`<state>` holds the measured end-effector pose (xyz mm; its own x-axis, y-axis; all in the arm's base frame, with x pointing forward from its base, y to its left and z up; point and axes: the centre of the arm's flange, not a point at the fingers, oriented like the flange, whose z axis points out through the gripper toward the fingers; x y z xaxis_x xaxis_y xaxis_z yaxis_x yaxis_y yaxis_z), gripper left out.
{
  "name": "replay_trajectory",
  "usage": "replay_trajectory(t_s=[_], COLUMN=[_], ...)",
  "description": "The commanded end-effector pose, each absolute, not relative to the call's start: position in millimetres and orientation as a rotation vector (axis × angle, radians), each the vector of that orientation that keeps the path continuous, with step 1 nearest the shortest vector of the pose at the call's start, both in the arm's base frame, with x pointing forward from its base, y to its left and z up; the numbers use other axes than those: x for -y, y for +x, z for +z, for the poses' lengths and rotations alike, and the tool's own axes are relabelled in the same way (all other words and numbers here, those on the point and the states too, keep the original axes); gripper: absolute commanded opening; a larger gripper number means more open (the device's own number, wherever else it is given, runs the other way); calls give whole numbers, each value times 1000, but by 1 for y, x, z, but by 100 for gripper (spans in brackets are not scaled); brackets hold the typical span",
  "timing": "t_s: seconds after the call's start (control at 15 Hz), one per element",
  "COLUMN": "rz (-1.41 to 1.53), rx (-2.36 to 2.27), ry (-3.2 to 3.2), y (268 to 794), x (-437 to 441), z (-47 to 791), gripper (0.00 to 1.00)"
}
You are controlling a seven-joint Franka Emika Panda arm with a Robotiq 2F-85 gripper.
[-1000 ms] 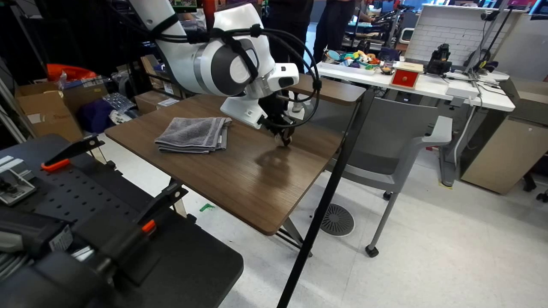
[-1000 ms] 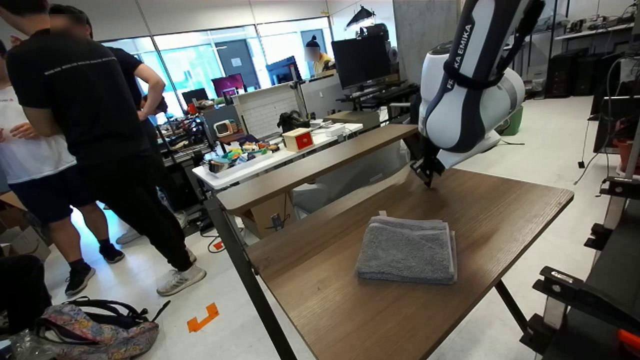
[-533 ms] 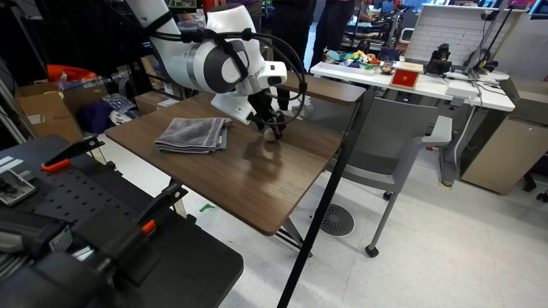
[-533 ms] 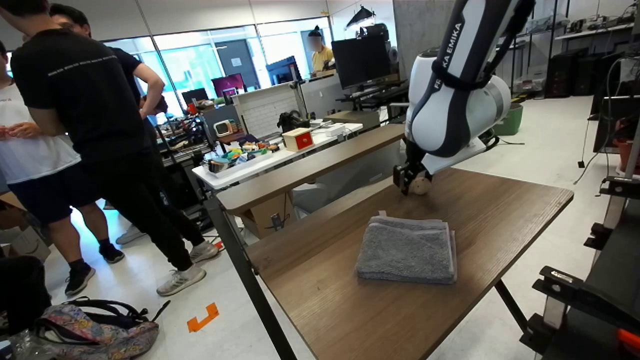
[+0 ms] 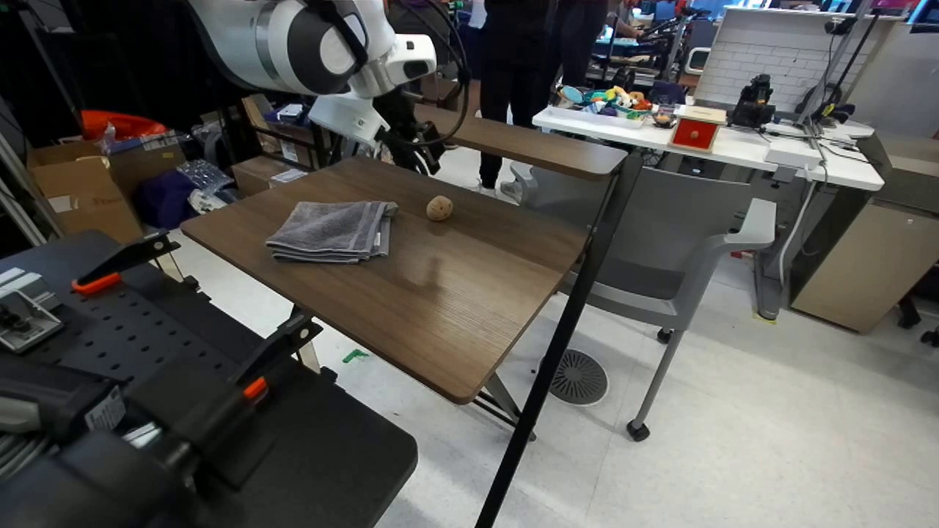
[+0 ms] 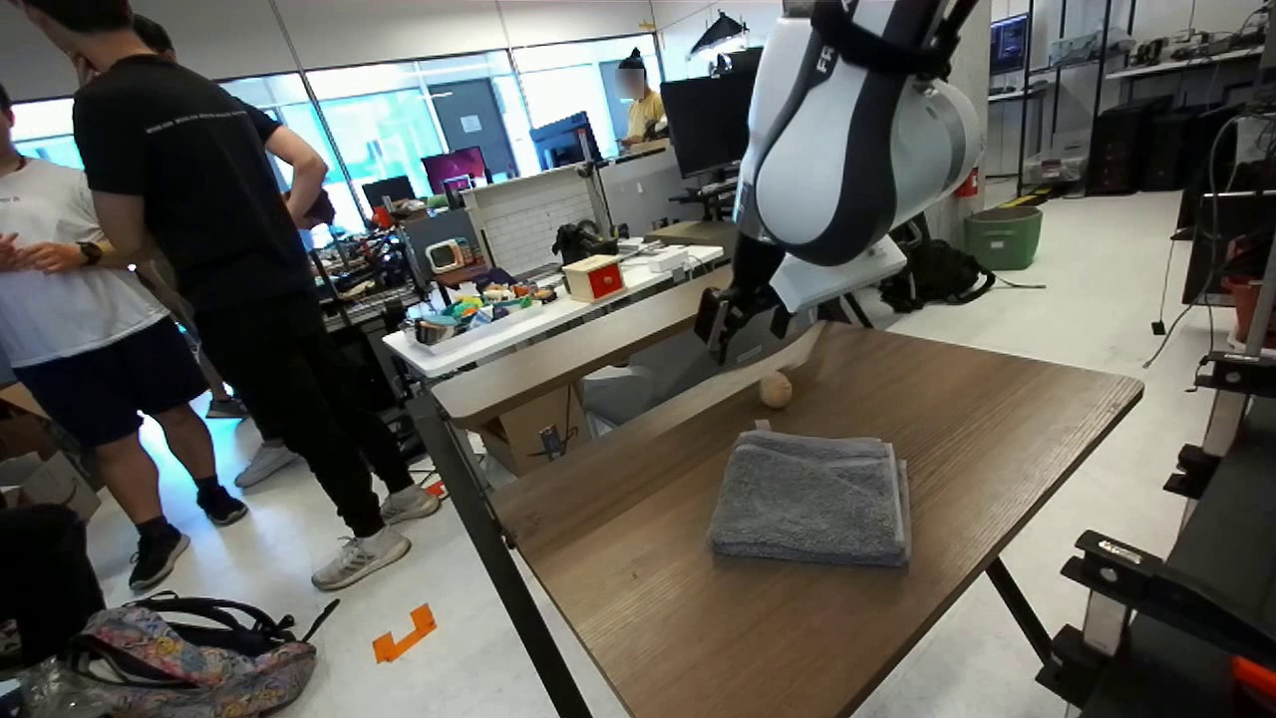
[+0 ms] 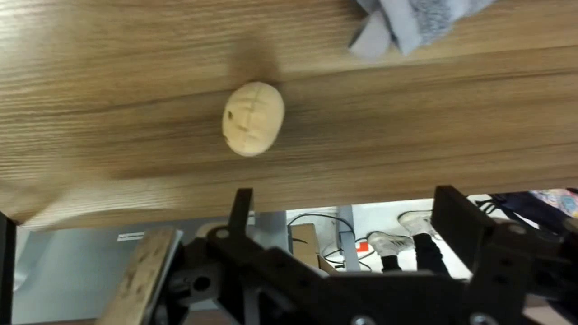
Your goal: Use the towel to wipe the table, then move the brown object to the right
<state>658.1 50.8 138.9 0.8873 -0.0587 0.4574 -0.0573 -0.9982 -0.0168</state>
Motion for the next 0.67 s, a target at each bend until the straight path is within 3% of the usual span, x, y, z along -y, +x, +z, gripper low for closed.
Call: replay_trajectory(t_s=[0.0,0.27,0.33,0.6], rz=[-799,-880,-878,-869], rx=[29,110,72,72], ry=[-2931,-2703,-2804,-2801], y=[622,599,625,620], x=[-78,-117,-131,-134], z=[194,253,223,226], gripper=[100,100,100,100])
